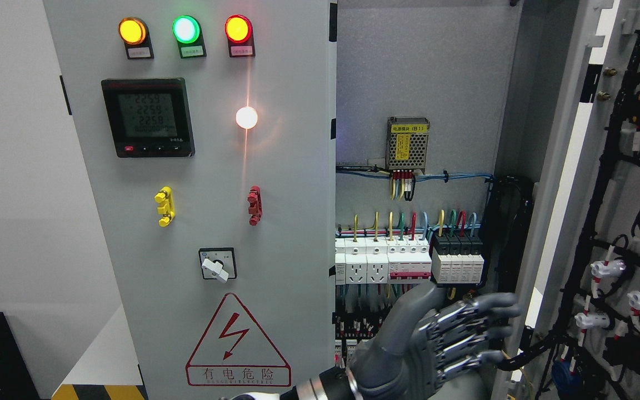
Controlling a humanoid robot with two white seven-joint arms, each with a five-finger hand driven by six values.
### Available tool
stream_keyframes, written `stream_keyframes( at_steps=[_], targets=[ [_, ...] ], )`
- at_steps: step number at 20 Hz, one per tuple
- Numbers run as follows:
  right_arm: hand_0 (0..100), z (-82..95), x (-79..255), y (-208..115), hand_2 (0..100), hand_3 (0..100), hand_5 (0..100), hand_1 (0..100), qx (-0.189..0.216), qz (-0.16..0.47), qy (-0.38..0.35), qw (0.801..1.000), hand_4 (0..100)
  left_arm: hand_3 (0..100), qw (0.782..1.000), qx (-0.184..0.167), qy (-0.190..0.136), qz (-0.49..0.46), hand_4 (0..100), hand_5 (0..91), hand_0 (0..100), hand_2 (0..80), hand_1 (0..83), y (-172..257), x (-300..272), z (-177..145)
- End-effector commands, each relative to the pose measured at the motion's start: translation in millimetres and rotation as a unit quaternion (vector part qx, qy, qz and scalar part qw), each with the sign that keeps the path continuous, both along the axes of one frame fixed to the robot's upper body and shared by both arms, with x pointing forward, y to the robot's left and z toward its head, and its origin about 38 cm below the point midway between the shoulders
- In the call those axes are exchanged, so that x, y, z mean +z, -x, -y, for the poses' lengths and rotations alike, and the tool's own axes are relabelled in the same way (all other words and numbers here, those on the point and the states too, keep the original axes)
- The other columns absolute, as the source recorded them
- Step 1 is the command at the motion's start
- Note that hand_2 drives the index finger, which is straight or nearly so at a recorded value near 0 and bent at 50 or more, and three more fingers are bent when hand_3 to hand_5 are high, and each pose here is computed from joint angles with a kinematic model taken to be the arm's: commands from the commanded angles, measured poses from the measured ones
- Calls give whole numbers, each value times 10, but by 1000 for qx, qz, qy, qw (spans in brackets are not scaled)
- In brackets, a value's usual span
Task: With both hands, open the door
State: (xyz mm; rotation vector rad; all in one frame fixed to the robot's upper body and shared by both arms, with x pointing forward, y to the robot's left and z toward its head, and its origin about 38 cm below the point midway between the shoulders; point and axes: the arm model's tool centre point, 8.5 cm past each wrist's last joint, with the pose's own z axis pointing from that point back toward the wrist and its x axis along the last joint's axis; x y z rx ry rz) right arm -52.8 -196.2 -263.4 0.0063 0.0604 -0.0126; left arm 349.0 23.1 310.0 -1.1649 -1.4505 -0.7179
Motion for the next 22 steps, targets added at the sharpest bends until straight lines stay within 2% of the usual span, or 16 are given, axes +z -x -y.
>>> stream_keyframes(
  at_steps=[1,5,9,15,18,22],
  targets=[
    [191,-3,0,-4,0,0,0,0,11,1,-2,1000,0,0,991,95,-43,-80,0,0,0,0,0,-5,-704,-862],
    [191,-1,0,-5,0,0,0,0,11,1,-2,1000,0,0,980,131,-47,-144,0,0,0,0,0,111,-1154,-1107],
    [191,-3,0,-4,0,0,0,0,11,1,-2,1000,0,0,959,180,-44,-212,0,0,0,0,0,234,-1621,-1389],
    [191,-3,0,5,0,0,0,0,11,0,-2,1000,0,0,916,255,-61,-305,0,0,0,0,0,490,-2336,-1836],
    [191,-3,1,11,0,0,0,0,11,-1,-2,1000,0,0,890,282,-84,-347,0,0,0,0,0,655,-2721,-2006],
    [191,-3,0,-4,0,0,0,0,11,1,-2,1000,0,0,867,315,-95,-374,0,0,0,0,0,819,-3039,-2196]
  ],
)
